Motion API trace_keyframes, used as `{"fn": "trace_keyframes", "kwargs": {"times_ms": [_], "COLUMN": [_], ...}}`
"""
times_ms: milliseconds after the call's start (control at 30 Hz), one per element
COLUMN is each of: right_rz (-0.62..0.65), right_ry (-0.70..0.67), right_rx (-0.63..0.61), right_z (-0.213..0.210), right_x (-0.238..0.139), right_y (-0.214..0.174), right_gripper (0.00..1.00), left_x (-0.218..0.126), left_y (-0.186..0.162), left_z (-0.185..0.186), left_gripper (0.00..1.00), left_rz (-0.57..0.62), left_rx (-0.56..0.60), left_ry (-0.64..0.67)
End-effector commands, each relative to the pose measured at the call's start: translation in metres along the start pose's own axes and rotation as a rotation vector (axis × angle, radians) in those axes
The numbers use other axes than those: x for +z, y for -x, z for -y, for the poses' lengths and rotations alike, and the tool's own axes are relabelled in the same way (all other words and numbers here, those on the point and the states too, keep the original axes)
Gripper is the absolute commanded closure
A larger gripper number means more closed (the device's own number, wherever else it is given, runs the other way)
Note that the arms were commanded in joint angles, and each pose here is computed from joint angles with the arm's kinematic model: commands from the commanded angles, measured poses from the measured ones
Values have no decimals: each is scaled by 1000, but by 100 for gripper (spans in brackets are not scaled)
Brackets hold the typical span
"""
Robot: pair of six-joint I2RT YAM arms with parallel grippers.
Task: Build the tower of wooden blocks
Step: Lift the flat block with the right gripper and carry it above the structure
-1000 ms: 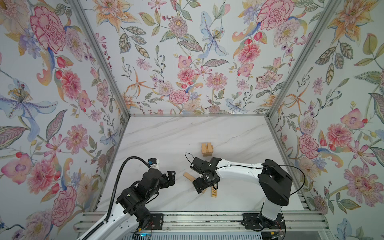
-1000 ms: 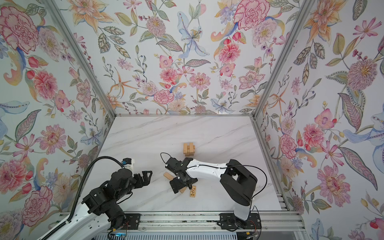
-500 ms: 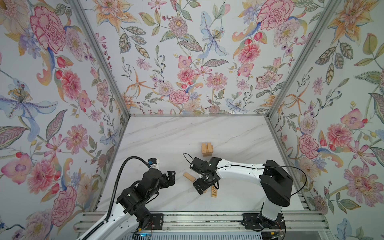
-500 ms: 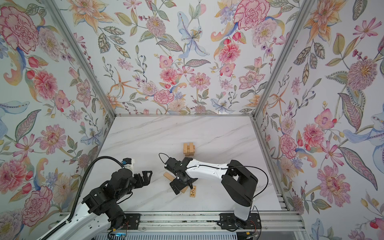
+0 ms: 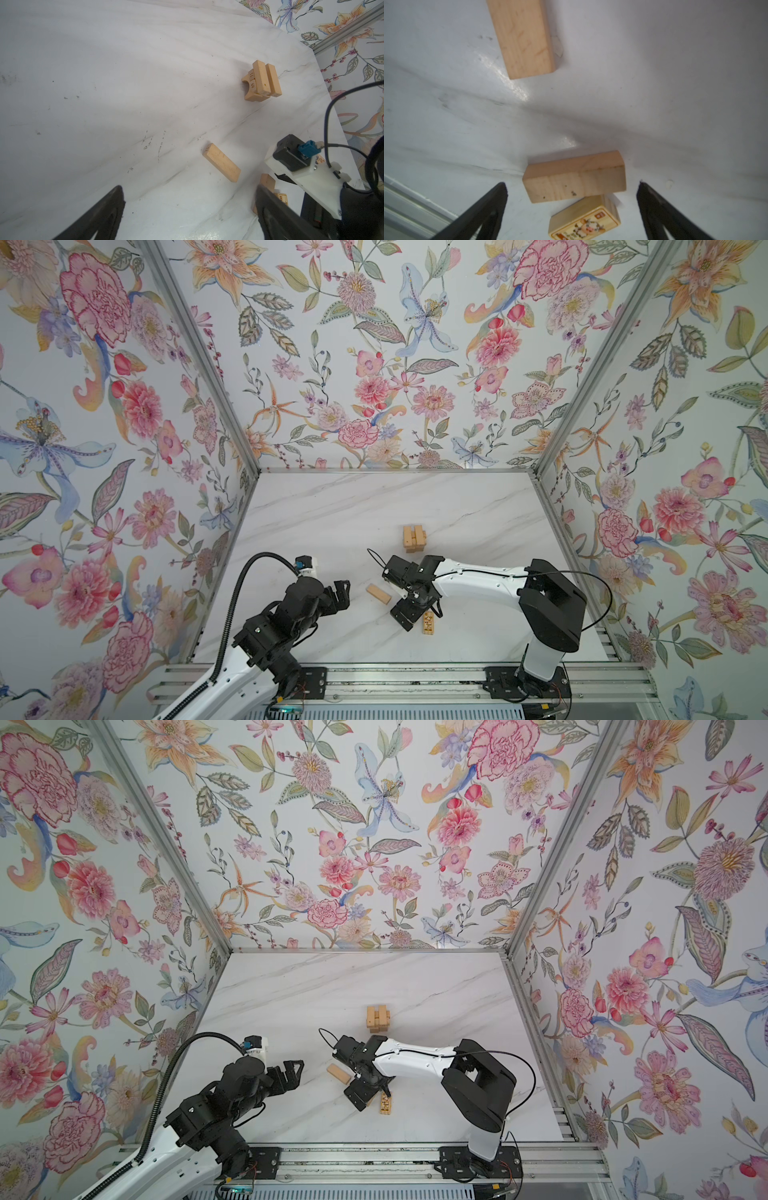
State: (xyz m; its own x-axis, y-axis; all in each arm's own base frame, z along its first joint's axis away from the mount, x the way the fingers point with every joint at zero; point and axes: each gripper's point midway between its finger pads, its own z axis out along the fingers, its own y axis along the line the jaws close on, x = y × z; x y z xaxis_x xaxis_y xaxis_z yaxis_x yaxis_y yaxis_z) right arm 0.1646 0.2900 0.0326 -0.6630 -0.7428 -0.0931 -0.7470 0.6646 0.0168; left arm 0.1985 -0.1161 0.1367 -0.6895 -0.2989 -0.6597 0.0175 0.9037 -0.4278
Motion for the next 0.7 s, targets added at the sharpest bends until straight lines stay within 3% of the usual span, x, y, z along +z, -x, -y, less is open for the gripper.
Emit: {"fn": "trace_keyframes", "kwargs": {"times_ms": [0, 667], "right_rz": [-25, -46], "right_ry": [23, 21], "right_rx": [-35, -76], "right_z": [-1, 1], "right_x": [8, 21], "right_y": [-6, -1], "right_gripper": [1, 4], "left_x": [0, 1], "left_y": [6, 6], "left_z": [3, -1], "left_gripper": [1, 1], "left_rz": [27, 23], "left_rx": [-5, -2], "left_ry": [0, 31]}}
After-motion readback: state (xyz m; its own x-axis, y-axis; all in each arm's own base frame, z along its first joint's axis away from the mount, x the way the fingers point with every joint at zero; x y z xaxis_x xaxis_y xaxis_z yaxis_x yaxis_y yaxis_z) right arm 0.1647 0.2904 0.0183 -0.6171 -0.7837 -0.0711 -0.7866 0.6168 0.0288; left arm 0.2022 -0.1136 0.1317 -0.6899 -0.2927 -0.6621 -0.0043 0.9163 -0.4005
